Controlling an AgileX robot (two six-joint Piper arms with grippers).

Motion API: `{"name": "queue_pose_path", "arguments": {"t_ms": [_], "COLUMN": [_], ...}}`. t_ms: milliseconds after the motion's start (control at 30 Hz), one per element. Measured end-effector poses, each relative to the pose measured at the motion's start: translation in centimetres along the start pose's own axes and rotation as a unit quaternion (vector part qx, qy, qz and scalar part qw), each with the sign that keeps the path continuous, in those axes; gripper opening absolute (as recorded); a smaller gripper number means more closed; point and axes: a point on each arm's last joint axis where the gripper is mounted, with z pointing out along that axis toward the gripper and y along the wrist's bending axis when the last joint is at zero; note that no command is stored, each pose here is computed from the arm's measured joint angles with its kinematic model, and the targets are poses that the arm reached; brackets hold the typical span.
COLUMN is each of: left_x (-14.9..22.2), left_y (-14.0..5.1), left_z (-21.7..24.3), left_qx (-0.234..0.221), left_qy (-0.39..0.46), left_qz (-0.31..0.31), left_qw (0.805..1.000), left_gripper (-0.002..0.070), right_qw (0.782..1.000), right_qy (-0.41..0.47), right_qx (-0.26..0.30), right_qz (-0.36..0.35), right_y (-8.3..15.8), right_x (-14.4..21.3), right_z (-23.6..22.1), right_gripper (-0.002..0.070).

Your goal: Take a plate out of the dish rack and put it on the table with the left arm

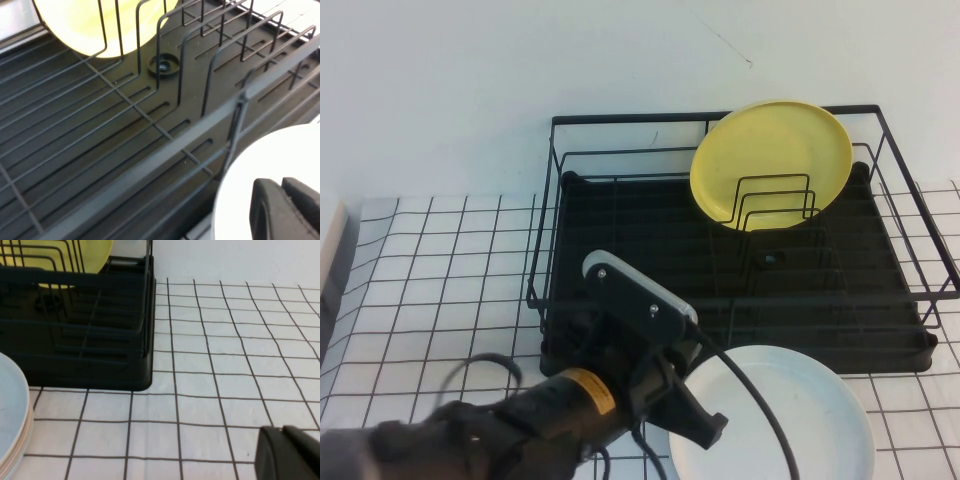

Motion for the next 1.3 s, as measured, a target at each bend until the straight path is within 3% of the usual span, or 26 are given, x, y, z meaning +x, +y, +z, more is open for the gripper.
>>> {"name": "queue_pose_path", "arguments": {"t_ms": [267, 567, 1000, 1300], "left_x": [-3.0, -7.0, -7.1, -7.3], "left_y": [-0.3, -0.1, -0.1, 0.1], "left_z": [-4.7, -11.0, -11.9, -15.2], "left_qx": [0.033, 0.047, 0.054, 0.057], "left_qy": [-0.006, -0.118, -0.115, -0.146], "left_qz": [0.028, 0.025, 0.028, 0.096], "left_qw": [0.999, 0.992, 0.992, 0.983], "left_gripper": [0.0001, 0.0001, -0.0001, -0.0002], "right_qw": [1.000, 1.000, 1.000, 1.000], "right_qy": [0.000, 0.000, 0.000, 0.000], "right_qx": [0.000, 0.000, 0.000, 0.000], "right_qz": [0.000, 0.000, 0.000, 0.000], "right_y": [0.0, 0.0, 0.0, 0.0], "right_x": [0.0, 0.0, 0.0, 0.0], "right_z": [0.0, 0.0, 0.0, 0.0], "right_gripper": [-0.0003, -0.0003, -0.0003, -0.0003]}}
